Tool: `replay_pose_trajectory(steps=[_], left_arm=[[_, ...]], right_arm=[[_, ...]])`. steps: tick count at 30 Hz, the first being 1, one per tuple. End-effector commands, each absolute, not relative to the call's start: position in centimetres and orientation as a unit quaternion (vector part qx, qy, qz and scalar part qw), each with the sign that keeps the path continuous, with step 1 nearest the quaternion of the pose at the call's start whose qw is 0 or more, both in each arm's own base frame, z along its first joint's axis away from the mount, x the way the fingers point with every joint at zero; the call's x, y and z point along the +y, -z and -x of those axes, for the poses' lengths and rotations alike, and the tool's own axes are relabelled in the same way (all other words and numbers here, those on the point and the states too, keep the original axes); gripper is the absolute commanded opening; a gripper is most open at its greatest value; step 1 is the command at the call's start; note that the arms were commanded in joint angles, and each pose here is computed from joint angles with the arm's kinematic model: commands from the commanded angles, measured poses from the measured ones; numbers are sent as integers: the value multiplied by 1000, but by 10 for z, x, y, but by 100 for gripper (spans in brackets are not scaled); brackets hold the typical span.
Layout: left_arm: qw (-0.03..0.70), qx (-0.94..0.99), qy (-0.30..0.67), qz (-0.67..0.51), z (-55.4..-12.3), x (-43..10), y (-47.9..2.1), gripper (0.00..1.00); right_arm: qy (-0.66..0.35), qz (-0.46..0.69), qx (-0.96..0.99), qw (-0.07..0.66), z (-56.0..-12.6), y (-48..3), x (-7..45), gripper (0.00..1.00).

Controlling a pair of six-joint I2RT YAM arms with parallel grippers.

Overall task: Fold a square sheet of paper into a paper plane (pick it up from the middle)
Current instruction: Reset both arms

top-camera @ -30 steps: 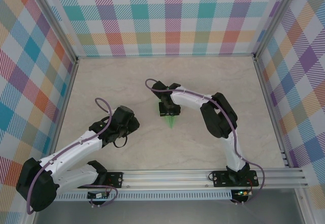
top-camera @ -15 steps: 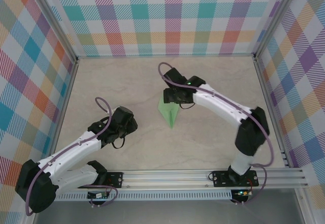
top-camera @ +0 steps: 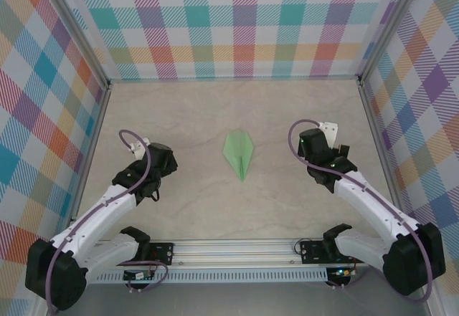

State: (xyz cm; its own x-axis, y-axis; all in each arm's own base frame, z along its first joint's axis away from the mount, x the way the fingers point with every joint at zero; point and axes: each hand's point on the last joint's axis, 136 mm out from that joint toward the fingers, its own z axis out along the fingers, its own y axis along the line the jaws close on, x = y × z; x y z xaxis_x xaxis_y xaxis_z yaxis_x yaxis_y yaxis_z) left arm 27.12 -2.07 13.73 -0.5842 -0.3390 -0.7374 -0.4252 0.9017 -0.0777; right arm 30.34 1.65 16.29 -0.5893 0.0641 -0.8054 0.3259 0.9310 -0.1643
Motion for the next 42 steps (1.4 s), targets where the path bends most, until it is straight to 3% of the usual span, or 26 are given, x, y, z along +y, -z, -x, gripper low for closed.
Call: replay_pose_trajectory(steps=[1, 6, 12, 20, 28, 42], left_arm=[[423, 871, -107, 225, -282, 12, -139, 100], [447, 846, -112, 269, -298, 41, -132, 100], [492, 824, -161, 231, -329, 51, -133, 100], [533, 830, -91, 138, -377, 16, -106, 100], [560, 821, -55, 96, -390, 9, -92, 100], [553, 829, -35, 79, -394, 5, -81, 100]], right_arm=[[119, -96, 878, 453, -324, -154, 13, 100], [120, -92, 880, 449, -344, -116, 2, 100], [83, -45, 864, 495, -374, -100, 19, 100], [32, 24, 845, 534, -391, -107, 36, 100], [-16, 17, 816, 578, -386, -113, 28, 100], [-44, 8, 829, 557, -396, -90, 21, 100]])
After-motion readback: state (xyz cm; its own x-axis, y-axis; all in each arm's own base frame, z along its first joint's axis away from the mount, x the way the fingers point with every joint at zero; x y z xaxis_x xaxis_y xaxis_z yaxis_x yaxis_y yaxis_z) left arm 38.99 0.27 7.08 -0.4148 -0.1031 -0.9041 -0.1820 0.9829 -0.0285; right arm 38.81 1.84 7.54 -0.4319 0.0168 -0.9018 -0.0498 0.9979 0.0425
